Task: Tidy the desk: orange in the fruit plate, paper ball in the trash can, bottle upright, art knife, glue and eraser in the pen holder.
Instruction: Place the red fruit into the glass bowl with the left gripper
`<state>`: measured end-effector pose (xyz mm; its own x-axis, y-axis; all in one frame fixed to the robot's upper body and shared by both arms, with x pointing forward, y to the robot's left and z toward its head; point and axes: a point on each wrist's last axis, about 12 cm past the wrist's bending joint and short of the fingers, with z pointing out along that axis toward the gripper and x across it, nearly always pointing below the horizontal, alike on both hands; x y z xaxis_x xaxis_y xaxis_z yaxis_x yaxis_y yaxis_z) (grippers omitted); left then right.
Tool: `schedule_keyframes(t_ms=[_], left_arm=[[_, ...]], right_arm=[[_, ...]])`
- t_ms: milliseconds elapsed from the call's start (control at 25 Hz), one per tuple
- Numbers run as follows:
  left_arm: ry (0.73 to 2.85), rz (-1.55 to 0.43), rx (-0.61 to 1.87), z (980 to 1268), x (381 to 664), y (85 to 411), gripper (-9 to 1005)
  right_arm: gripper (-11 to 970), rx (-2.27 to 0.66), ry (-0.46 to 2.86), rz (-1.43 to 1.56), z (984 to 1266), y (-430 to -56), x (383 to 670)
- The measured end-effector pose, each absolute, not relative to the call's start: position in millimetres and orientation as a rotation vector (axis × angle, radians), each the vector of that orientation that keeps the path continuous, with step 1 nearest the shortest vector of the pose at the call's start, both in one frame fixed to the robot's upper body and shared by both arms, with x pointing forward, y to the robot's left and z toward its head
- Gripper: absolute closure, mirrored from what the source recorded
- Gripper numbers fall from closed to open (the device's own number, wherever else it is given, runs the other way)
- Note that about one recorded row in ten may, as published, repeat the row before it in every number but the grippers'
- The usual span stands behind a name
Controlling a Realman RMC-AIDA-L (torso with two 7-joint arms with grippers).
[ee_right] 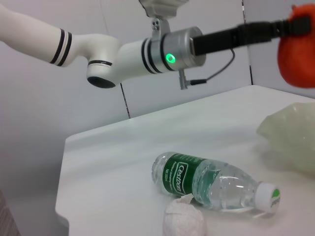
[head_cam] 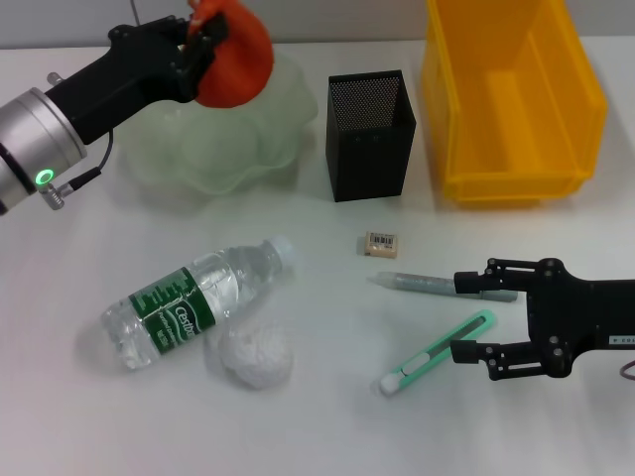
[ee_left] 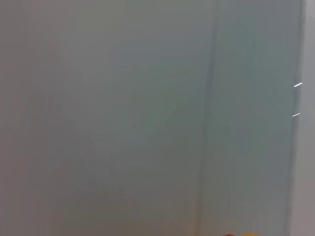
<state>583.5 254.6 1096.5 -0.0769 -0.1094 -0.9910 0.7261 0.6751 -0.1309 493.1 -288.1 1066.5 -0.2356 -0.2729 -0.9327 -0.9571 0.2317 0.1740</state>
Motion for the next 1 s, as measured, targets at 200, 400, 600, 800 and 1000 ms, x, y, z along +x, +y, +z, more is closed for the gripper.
schedule_keyframes(t_ms=[200,400,600,800,1000], left_arm=[[1.594,-0.598,0.462,1077,597,251,893],[1.632,-0.529,0.474,1070,601,251,825],[1.670,-0.496,0.467,1066,604,251,732],[1.677,-0.493,0.467,1065,604,251,634],[1.666,-0.511,0.463,1066,603,250,334]], right_arm=[[157,-1.160,1.676,1.048,1067,-288,493],[157,-1.162,1.671,1.055,1067,-287,492],[157,-1.162,1.671,1.057,1067,-287,492],[157,-1.163,1.670,1.058,1068,-287,492],[156,-1.163,1.670,1.058,1068,-287,493]])
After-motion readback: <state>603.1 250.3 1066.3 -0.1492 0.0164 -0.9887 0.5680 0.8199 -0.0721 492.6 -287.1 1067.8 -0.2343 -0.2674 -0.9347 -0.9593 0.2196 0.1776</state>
